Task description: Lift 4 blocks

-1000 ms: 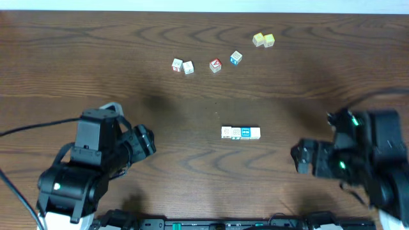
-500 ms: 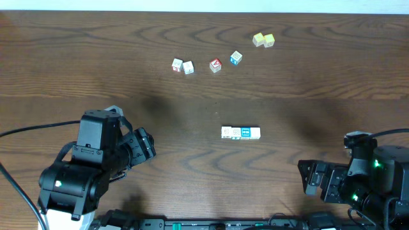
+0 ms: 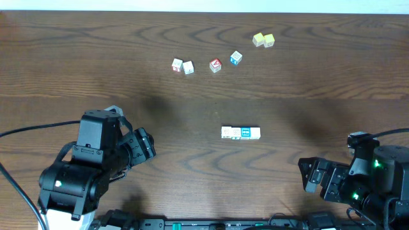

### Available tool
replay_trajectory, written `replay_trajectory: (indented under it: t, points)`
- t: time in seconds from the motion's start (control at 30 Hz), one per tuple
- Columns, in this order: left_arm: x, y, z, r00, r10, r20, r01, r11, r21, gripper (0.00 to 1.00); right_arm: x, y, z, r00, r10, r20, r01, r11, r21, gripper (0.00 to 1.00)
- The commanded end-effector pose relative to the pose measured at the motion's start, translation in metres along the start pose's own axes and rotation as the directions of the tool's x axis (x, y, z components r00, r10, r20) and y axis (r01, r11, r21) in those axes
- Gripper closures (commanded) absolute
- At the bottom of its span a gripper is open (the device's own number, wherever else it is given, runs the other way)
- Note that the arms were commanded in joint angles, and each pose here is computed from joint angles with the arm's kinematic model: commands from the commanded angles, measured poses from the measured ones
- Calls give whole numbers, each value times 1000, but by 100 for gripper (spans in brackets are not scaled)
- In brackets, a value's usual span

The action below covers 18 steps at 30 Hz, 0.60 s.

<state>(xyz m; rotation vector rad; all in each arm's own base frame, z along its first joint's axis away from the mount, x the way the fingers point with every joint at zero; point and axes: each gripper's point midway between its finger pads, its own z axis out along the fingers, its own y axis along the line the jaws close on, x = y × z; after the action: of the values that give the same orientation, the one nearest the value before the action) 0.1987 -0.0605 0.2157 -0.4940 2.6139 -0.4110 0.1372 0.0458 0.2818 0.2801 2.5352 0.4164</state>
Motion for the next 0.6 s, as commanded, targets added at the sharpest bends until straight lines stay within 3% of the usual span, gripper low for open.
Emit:
replay_trajectory:
  t: [0.0,0.13,0.33,0.57]
  points:
    - [-4,1,-3,1000,2,14,-2,1000,-9,23,3,1,2,1000,7,-11,-7,1000,-6,1]
    - [-4,1,-3,1000,2,15,-2,1000,-9,23,-7,-11,1,998,-46,33,43,997,66,1]
    - [-4,1,-3,1000,2,14,-2,1000,-9,23,-32,-6,13,967,-185,174,179,983,50,1]
    - [-4,1,-3,1000,2,14,-2,1000,-9,23,-50,-20,40,847,-299,439,286,953,96,1]
